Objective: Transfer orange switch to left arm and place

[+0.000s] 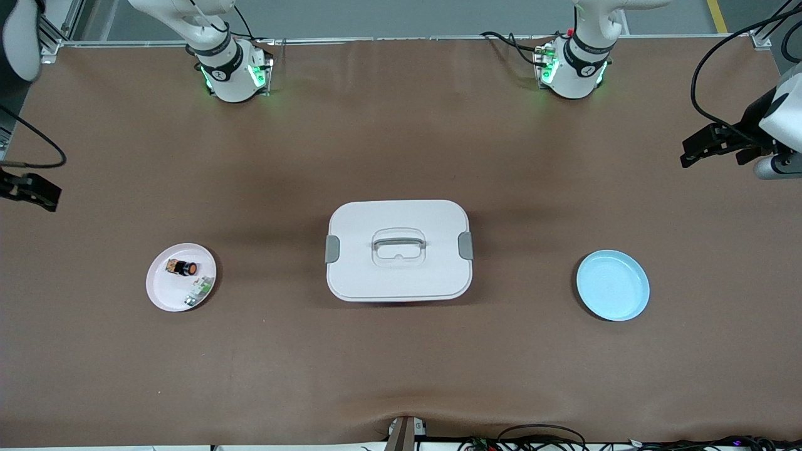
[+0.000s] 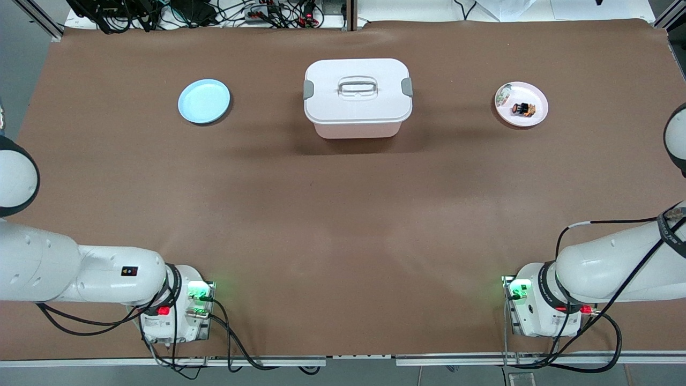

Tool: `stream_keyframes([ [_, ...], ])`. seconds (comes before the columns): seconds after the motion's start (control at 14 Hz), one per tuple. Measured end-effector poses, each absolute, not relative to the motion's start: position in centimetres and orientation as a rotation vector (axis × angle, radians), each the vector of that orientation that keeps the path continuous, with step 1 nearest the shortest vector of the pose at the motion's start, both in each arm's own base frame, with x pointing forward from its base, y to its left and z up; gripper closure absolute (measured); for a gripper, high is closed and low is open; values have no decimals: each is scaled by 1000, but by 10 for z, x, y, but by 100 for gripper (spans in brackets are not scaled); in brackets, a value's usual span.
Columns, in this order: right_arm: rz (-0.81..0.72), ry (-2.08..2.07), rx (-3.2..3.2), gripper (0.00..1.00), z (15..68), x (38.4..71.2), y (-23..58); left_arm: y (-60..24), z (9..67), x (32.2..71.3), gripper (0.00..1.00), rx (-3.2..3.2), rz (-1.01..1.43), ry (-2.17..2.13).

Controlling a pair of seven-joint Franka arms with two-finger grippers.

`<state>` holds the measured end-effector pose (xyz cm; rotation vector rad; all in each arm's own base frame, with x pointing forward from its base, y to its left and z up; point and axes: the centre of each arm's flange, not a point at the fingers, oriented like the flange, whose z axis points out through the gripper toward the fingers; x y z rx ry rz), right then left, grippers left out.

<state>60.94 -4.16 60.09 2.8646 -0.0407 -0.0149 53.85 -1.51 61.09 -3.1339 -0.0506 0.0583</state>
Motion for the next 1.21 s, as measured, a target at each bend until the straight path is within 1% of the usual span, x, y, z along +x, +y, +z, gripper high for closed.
stream_keyframes([
  [0.36, -36, -82, 2892, 0, 575, 623, -49, -11, 610, 539, 0, -3134, 62, -63],
  [0.64, -69, -197, 3099, 0, 547, 632, -63, -9, 607, 540, 0, -3133, 68, -68],
  [0.86, -85, -244, 3123, 0, 498, 636, -68, -9, 607, 541, 0, -3133, 69, -68],
  [1.0, -98, -263, 3131, 0, 464, 633, -67, -9, 607, 541, 0, -3133, 69, -68],
  [1.21, -103, -305, 3163, 0, 426, 626, -66, -9, 607, 541, 0, -3133, 70, -69],
])
